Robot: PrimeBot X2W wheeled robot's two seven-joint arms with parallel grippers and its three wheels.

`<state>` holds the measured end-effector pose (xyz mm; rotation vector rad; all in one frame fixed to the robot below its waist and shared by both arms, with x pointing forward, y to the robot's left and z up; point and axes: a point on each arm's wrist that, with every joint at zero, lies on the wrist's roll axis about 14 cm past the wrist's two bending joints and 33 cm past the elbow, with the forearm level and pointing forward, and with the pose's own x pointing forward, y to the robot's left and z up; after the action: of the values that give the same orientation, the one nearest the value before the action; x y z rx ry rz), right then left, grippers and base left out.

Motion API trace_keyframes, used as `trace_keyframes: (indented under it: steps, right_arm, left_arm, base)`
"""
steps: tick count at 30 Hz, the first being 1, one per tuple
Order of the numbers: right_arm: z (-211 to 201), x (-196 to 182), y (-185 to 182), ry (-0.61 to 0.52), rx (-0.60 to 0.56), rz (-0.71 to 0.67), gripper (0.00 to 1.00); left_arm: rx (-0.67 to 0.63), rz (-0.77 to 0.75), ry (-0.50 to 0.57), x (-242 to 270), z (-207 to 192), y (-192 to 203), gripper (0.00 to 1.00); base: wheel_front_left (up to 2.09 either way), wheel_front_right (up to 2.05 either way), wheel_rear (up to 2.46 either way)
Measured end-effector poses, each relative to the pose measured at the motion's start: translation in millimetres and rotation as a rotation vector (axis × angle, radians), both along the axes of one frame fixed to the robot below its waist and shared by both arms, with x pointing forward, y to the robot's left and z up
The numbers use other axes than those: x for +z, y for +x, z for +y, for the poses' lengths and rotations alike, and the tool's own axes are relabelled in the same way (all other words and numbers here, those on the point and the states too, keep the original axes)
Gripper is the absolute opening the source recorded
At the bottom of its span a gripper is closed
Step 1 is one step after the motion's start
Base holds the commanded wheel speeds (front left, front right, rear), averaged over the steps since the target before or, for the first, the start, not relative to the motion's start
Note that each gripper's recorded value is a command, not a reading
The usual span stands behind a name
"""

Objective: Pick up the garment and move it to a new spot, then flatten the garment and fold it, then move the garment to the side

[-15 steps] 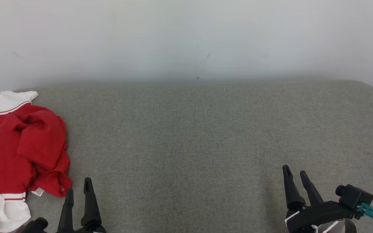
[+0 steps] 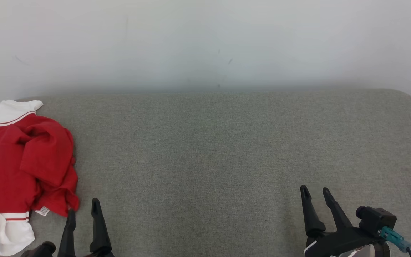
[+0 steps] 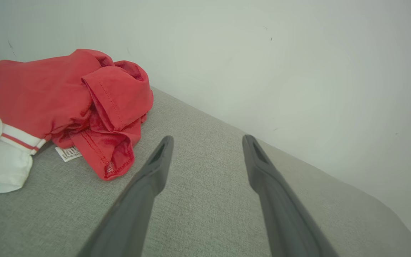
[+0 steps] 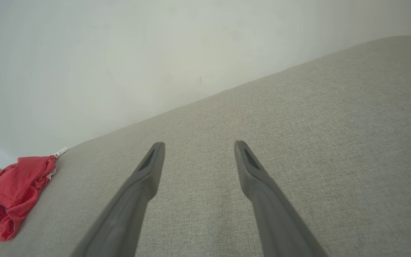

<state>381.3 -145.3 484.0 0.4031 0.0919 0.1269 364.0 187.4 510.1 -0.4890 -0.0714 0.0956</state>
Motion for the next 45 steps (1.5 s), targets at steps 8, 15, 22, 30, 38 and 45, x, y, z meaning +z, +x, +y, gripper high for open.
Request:
trace_keyframes:
  steps: [8,15,22,30,38,45]
  right_arm:
    - [9,2,-1,-0.076,0.032,-0.031,1.00]
    - [15,5,-2,-0.135,0.055,-0.061,1.00]
    - [21,3,-6,-0.183,0.078,-0.076,1.00]
    - [27,7,-8,-0.236,0.099,-0.113,1.00]
    - [29,11,-10,-0.294,0.110,-0.151,1.00]
    - [22,13,-12,-0.336,0.094,-0.172,1.00]
  left_arm:
    - [0.023,-0.003,0.089,3,4,-1,1.00]
    - [0.040,-0.004,0.163,4,7,-2,1.00]
    - [0.049,0.004,0.223,3,9,-4,1.00]
    - [0.045,0.020,0.320,-3,11,-7,1.00]
    - [0.035,0.004,0.400,1,17,-8,1.00]
    - [0.005,-0.003,0.460,1,20,-9,1.00]
  base:
    - [0.00,0.00,0.00]
    - [0.00,0.00,0.00]
    - [0.00,0.00,0.00]
    - [0.00,0.00,0.00]
    - [0.00,0.00,0.00]
    - [0.00,0.00,0.00]
